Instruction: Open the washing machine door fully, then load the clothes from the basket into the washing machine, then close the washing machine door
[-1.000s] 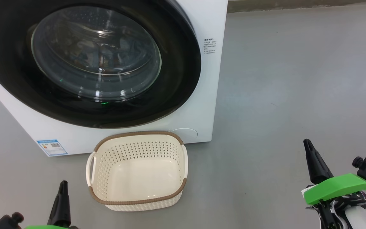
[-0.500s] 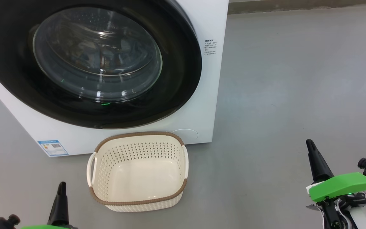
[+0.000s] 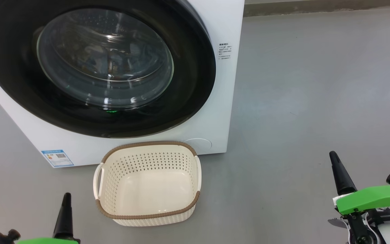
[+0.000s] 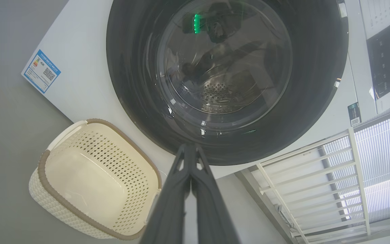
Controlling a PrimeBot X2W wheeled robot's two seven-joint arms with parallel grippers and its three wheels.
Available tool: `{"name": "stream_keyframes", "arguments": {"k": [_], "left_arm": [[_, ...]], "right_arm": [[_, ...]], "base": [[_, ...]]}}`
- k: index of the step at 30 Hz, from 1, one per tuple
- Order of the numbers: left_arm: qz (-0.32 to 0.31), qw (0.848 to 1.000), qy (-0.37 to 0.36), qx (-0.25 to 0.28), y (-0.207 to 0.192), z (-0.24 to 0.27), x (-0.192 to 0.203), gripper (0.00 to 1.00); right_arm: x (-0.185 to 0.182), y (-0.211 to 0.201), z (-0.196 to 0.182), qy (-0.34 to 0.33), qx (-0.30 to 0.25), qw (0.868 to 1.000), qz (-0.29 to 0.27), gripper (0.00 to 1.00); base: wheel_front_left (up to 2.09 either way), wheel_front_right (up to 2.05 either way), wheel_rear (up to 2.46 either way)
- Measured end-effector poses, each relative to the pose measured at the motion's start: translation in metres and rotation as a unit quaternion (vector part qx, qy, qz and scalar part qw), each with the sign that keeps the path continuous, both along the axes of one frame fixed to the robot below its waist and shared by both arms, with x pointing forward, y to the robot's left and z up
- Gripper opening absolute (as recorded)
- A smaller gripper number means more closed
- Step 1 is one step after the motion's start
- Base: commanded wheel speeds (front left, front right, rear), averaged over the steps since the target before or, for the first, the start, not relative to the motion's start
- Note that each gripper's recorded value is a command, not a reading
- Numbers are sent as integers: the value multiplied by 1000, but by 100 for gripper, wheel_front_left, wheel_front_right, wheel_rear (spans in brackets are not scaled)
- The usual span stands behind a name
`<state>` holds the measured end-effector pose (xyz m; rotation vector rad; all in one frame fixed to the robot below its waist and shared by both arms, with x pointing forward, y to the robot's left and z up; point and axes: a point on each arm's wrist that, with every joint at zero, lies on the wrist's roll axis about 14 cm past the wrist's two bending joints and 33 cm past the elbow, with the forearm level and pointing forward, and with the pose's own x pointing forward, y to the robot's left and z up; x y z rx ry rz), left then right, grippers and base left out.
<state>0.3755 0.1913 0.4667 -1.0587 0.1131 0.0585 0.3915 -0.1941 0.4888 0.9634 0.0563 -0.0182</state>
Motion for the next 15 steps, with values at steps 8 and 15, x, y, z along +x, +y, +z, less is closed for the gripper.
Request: {"name": "stream_keyframes", "arguments": {"k": [8, 15], "left_arm": [[2, 999, -1, -33, 0, 3, 1, 0], [6, 998, 0, -66, 1, 3, 1, 0]], "right_arm": [[0, -3, 1, 2, 40, 999, -8, 0], [0, -2, 2, 2, 78, 997, -9, 0]], "base": [[0, 0, 0], [0, 0, 0]]}}
